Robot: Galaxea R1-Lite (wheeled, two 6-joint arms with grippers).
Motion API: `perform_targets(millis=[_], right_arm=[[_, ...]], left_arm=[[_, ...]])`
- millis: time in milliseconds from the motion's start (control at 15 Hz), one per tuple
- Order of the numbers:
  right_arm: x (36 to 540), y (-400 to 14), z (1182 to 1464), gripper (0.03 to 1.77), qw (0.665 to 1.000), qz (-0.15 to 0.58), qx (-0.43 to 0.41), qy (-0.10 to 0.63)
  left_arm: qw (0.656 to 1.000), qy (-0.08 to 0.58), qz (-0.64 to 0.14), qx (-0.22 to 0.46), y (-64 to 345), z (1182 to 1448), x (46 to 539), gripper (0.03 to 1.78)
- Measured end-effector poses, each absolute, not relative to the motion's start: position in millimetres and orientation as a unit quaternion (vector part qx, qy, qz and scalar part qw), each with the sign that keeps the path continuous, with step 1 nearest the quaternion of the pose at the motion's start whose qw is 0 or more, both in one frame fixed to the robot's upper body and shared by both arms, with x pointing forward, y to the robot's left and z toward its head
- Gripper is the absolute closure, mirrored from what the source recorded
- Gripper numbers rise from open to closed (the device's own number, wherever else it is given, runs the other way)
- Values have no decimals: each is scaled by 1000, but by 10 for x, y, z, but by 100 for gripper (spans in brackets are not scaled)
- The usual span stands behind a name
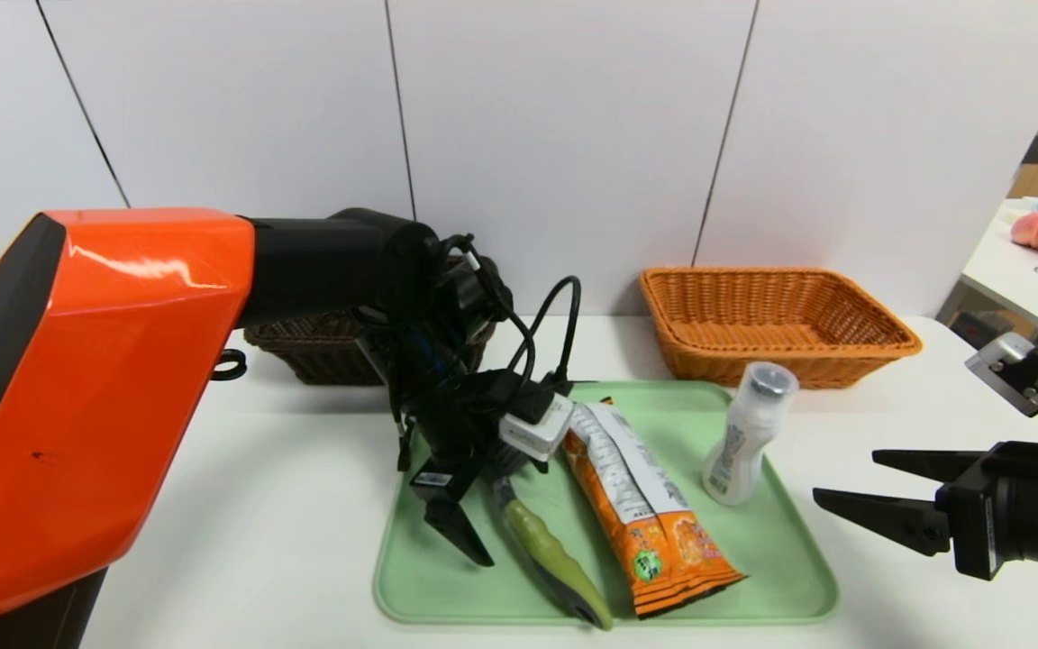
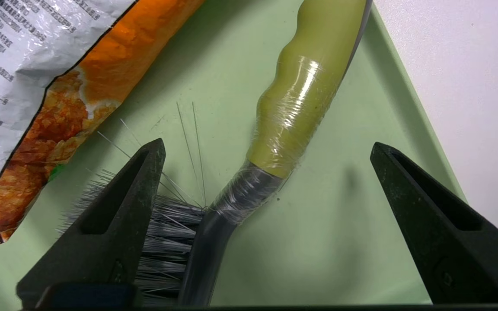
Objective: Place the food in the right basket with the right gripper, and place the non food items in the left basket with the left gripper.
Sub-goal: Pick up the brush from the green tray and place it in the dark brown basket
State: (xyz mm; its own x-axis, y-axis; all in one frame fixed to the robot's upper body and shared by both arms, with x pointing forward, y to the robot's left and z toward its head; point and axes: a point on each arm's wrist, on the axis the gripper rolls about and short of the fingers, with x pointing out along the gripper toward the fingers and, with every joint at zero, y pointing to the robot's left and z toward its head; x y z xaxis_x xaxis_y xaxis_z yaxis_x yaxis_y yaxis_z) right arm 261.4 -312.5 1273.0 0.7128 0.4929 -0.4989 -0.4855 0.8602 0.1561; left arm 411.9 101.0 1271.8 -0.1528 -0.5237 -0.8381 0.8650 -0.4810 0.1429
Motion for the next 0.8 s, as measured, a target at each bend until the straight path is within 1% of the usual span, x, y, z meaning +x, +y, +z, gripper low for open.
perform_targets(millis=[267,467,800], right_arm=[[2614,-3125,12730,10,925,265,7,271],[2614,-3125,12729,10,925,265,7,272],[2619,-3124,12719,10,925,264,8,274]], left_arm=[[457,196,-716,490,938,12779,4024,12],[445,198,-710,508,864,12792,3952,12],[446,204,-709,507,782,12801,3883,12]])
